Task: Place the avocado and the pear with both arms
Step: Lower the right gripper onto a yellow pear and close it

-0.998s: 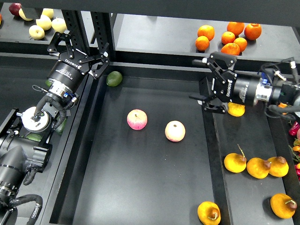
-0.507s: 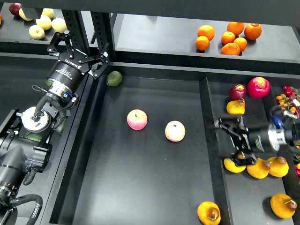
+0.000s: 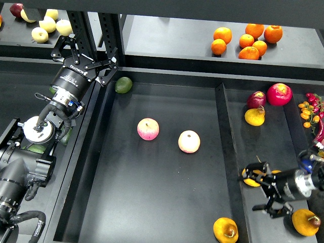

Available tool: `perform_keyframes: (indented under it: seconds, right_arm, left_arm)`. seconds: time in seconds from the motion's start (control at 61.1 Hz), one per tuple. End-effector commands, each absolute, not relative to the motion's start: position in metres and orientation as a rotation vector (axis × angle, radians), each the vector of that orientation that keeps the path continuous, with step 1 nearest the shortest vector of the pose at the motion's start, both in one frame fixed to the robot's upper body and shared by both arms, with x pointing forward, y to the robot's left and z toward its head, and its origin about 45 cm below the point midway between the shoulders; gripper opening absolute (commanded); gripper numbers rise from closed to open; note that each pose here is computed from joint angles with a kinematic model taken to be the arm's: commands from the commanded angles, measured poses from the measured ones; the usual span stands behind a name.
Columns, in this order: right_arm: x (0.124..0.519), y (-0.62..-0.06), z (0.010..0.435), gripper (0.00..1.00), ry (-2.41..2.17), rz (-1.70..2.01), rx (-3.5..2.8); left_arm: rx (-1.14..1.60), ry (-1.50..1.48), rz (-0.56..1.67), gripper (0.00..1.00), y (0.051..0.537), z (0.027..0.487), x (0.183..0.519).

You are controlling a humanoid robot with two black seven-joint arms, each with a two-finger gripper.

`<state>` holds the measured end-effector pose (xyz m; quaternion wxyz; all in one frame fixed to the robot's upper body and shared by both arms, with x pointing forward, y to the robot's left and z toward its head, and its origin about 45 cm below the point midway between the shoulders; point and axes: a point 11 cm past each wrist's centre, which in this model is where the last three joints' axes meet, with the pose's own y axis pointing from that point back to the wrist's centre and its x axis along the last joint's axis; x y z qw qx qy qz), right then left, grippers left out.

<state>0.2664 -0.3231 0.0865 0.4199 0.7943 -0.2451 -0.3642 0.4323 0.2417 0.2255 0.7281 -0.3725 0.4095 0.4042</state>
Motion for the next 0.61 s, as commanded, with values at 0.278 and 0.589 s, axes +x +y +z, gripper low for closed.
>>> perform_keyframes:
  seconds: [0.278,0.589]
  right_arm:
    - [0.238,-0.318,0.055,1.0,-0.565,-0.976,1.936]
    - [0.235,-0.302,0.045,1.0,-0.533,-0.992,1.943]
  left_arm:
    - [-0.815,0.901,0.893,1.0,0.241,0.225,0.432]
    - [-0.813,0.903,0.893,1.0,0.241,0.224,0.432]
